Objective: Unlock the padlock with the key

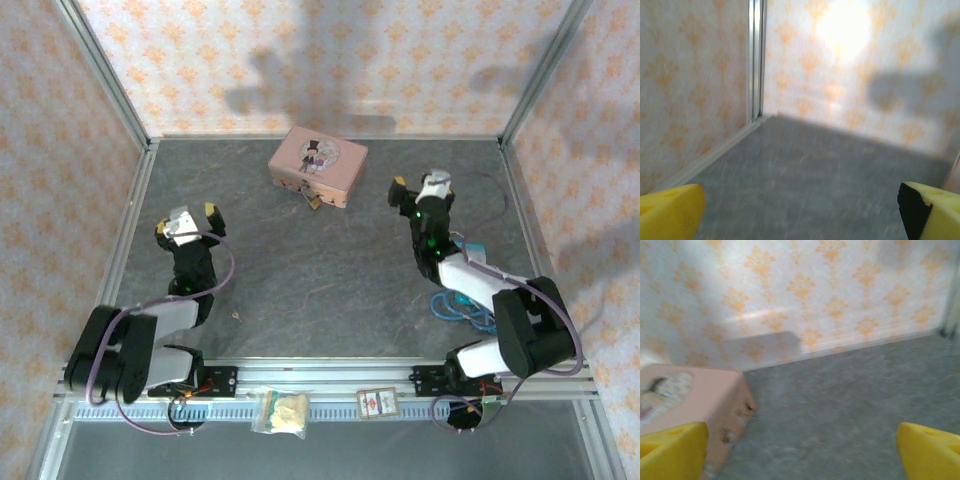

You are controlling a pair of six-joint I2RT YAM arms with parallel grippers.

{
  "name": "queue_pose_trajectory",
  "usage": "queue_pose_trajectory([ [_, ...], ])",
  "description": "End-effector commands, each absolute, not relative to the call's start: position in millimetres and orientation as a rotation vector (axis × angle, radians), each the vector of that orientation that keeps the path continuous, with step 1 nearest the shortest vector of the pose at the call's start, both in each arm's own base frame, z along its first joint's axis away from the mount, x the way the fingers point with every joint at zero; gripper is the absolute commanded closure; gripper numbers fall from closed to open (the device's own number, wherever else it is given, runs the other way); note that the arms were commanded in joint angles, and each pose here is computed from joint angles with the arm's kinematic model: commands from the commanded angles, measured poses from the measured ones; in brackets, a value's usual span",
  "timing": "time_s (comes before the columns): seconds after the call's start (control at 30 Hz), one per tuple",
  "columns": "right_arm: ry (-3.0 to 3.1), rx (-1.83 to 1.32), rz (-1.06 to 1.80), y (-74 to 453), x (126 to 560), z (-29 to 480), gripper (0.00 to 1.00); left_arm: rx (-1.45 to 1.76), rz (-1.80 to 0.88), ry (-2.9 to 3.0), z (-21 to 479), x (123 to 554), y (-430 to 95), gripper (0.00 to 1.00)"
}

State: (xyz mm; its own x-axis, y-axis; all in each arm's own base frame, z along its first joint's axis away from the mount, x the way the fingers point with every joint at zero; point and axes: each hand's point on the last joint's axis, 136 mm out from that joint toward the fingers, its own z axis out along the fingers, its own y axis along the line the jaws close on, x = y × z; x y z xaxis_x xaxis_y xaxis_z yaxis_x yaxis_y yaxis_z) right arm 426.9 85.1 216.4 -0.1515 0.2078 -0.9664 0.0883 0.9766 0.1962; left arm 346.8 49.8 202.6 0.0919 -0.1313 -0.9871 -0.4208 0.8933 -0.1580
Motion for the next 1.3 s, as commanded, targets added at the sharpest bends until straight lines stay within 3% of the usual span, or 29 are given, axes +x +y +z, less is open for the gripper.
queue_pose_trajectory([
  [0.0,1.945,0.287,0.223,119,434,179,0.03,-0.594,0.127,1.514,206,349,50,0.01],
  [0.27,2.209,0.293,0.473,204,474,149,0.05,-0.66,-0.328,1.666,184,369,-2,0.01],
  [0.8,2.341,0.231,0.541,251,520,95,0.13,-0.572,-0.702,1.786,157,370,-65,0.04],
  [0.9,2.359,0.22,0.515,252,525,86,0.18,-0.569,-0.729,1.814,150,370,-72,0.05],
  [1.07,2.44,-0.037,0.481,260,513,76,0.41,-0.574,-0.722,1.858,141,359,-72,0.05],
  [1.27,2.539,-0.353,0.403,250,470,58,0.52,-0.594,-0.658,1.872,139,339,-60,0.04],
])
